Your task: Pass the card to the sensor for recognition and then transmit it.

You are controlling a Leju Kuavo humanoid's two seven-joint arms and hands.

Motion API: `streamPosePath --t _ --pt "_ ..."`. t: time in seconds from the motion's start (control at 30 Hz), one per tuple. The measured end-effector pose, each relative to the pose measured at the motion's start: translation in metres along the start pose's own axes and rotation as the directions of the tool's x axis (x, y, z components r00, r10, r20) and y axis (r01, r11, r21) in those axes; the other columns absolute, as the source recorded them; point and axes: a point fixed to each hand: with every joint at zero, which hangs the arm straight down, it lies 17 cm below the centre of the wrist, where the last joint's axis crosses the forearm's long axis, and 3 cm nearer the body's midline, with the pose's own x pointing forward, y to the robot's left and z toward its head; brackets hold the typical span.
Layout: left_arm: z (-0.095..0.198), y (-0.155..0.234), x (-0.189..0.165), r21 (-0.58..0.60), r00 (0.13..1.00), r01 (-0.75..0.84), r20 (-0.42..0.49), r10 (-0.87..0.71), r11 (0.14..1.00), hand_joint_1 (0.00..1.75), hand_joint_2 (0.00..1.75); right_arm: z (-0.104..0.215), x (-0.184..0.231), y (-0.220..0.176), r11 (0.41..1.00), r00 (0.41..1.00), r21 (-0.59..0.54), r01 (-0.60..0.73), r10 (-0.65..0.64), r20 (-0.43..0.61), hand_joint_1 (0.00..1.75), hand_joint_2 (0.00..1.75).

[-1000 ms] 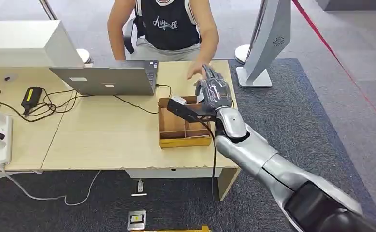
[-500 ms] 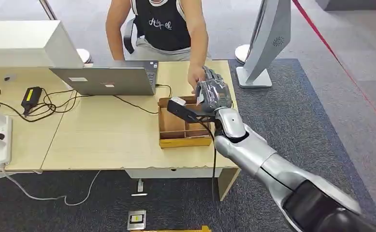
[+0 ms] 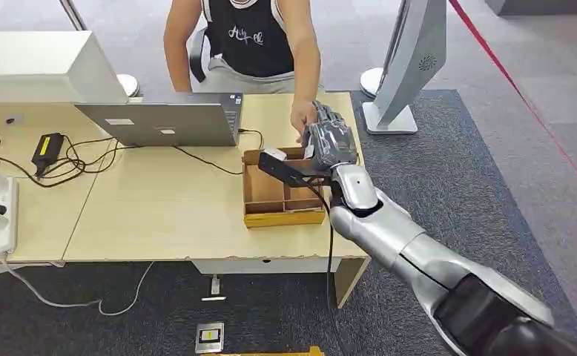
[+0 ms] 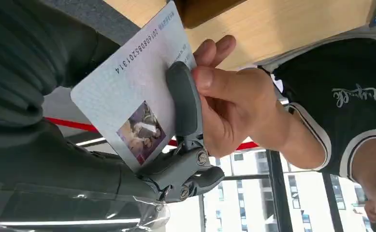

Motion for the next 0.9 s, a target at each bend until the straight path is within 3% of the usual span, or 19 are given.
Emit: streamPosePath --t 0.03,0.07,0.1,0.2,0.37,0.4,0.9 --pt "0.000 0.000 0.000 0.000 1.000 0.000 0.000 0.000 1.000 0.00 0.00 0.000 0.000 0.000 1.000 1.000 0.000 0.000 0.000 0.000 1.57 1.75" --pt "0.000 0.000 0.000 0.000 1.000 0.000 0.000 0.000 1.000 0.00 0.00 0.000 0.000 0.000 1.000 1.000 0.000 -0.001 0.001 0.000 0.23 1.75" --pt "0.000 0.000 0.000 -0.001 1.000 0.001 -0.001 -0.001 1.000 0.00 0.00 0.000 -0.002 0.001 1.000 1.000 0.003 -0.011 0.011 -0.010 0.00 1.75" --pt "0.000 -0.001 -0.002 -0.008 1.000 0.015 -0.008 -0.015 1.000 0.00 0.00 -0.011 -0.016 -0.006 0.993 0.987 0.032 -0.112 0.115 -0.116 0.00 1.75" --pt "0.000 -0.002 -0.001 -0.013 0.999 0.036 -0.002 -0.036 0.999 0.00 0.00 -0.033 -0.022 -0.029 0.988 0.976 0.001 -0.155 0.153 -0.157 0.00 1.75" --pt "0.000 -0.002 0.000 -0.013 0.999 0.037 0.000 -0.037 0.999 0.00 0.00 -0.033 -0.024 -0.027 0.987 0.973 0.005 -0.162 0.161 -0.164 0.00 0.00" --pt "0.000 -0.004 0.000 -0.021 0.998 0.055 0.006 -0.055 0.998 0.00 0.00 -0.032 -0.049 -0.016 0.974 0.951 0.037 -0.222 0.225 -0.211 0.00 0.00"
